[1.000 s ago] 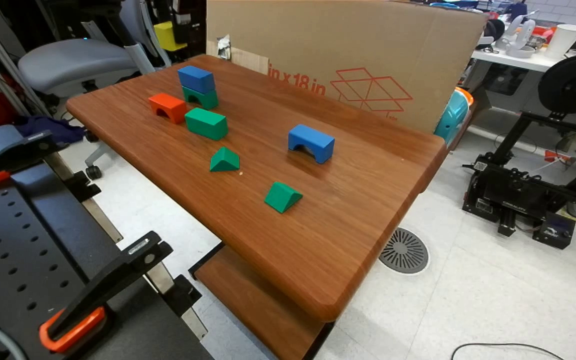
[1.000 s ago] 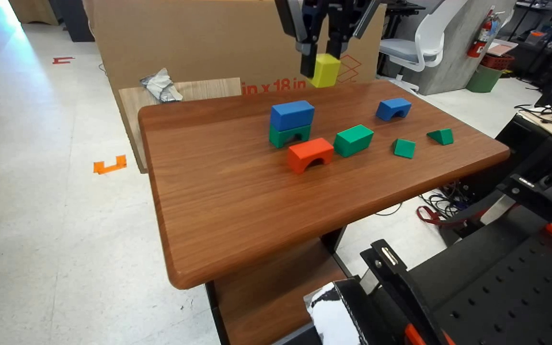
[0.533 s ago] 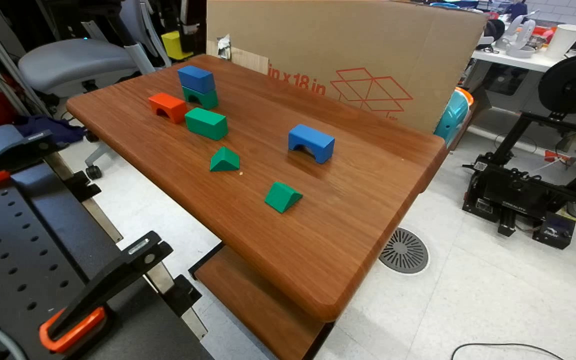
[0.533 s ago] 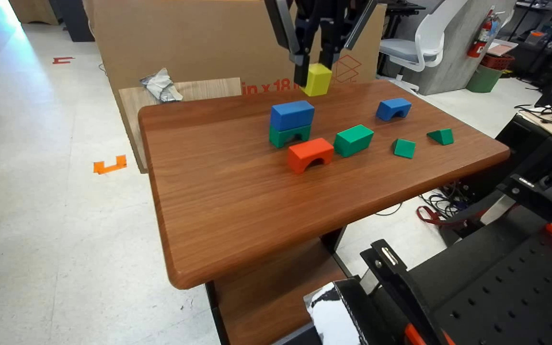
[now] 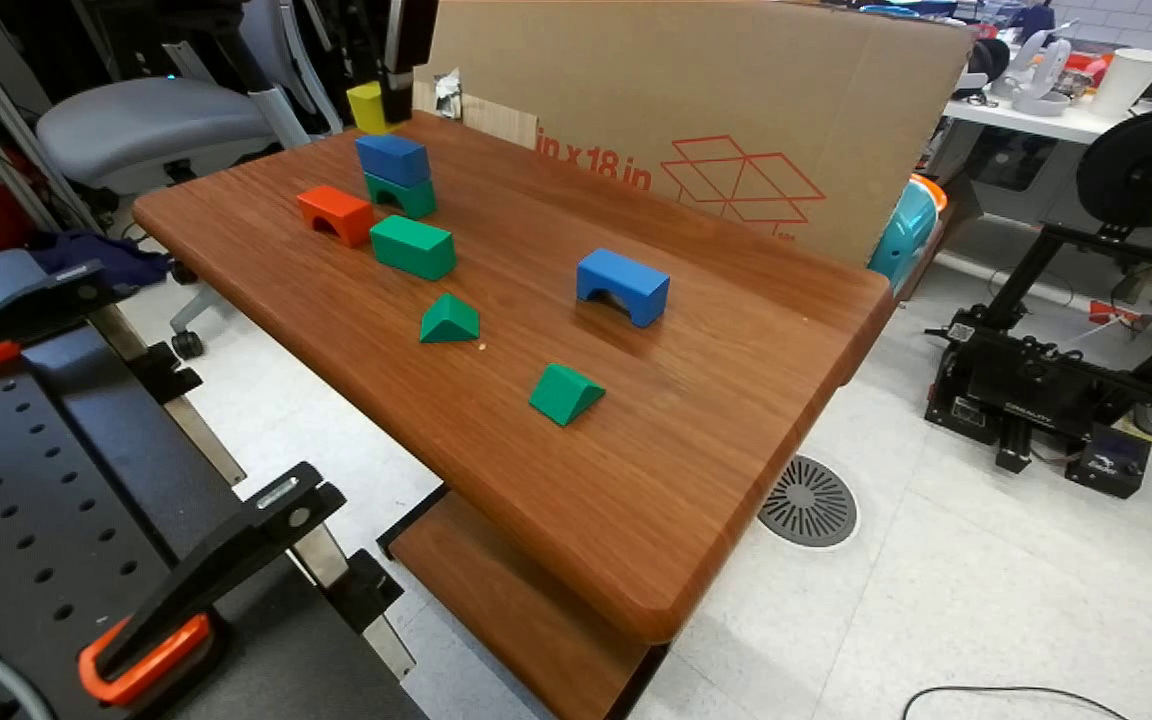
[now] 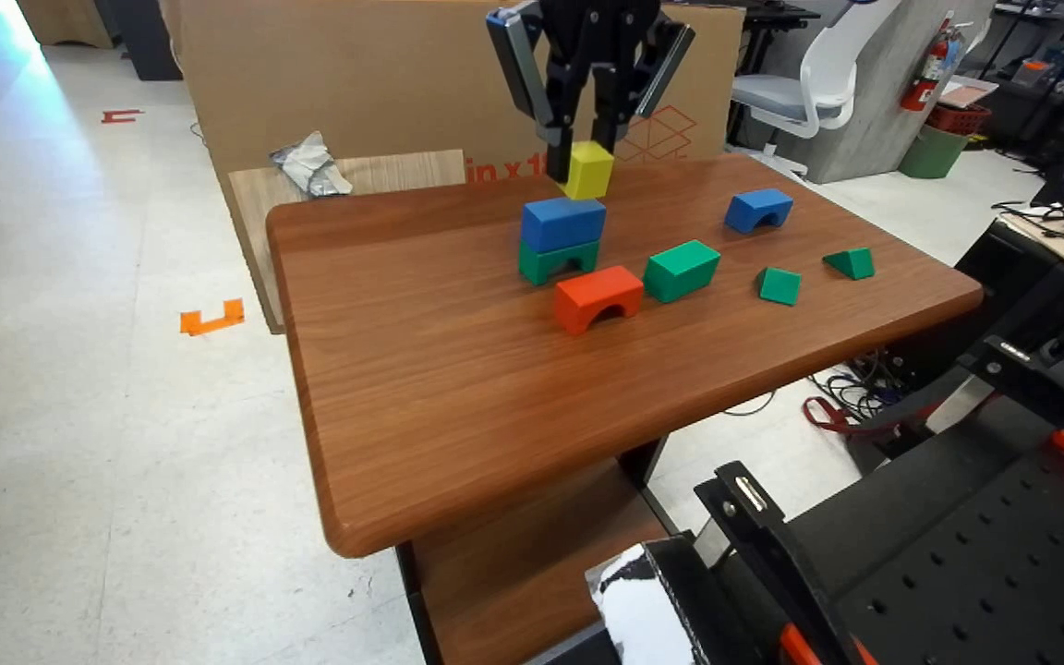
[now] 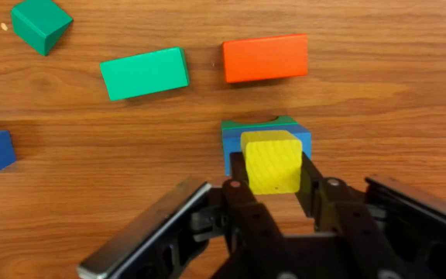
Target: Move the yellow block to the blue block to the left
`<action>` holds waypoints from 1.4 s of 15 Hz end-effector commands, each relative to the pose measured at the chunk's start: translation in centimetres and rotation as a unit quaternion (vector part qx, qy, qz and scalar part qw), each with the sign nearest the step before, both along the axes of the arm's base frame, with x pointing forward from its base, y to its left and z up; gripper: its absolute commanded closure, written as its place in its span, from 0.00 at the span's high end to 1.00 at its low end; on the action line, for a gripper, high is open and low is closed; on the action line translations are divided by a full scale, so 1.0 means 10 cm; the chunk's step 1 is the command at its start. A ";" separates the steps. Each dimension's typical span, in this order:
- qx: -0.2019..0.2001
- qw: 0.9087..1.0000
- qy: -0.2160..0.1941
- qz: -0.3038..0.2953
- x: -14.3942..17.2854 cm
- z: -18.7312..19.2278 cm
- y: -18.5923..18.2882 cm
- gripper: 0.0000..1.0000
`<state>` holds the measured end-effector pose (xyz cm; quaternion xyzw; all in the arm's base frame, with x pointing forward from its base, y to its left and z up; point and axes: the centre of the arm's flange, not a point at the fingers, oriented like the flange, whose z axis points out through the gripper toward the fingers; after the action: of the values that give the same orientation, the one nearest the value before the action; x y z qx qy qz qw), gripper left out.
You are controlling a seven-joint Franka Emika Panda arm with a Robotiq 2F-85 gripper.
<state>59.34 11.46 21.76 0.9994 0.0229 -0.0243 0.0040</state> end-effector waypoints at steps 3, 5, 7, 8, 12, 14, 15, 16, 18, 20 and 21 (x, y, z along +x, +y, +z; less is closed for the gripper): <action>0.011 1.000 -0.008 -0.003 0.11 -0.07 0.09 0.08; 0.009 1.000 -0.006 -0.002 0.12 -0.10 0.11 0.08; 0.010 1.000 -0.004 -0.001 0.13 -0.12 0.11 0.08; 0.010 1.000 -0.004 -0.001 0.14 -0.12 0.11 0.08; 0.010 1.000 -0.004 -0.001 0.16 -0.14 0.10 0.08; 0.010 1.000 -0.002 -0.001 0.16 -0.14 0.09 0.28; 0.009 1.000 -0.001 0.001 0.15 -0.15 0.10 0.38; 0.009 1.000 0.000 0.001 0.15 -0.15 0.09 0.59; 0.012 1.000 0.000 -0.001 0.13 -0.13 0.08 0.63; 0.016 1.000 -0.003 -0.005 0.10 -0.05 0.06 0.75; 0.019 1.000 -0.006 -0.005 0.08 0.00 0.04 0.84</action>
<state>60.29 12.06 20.48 0.9993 0.0246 -0.0268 0.0013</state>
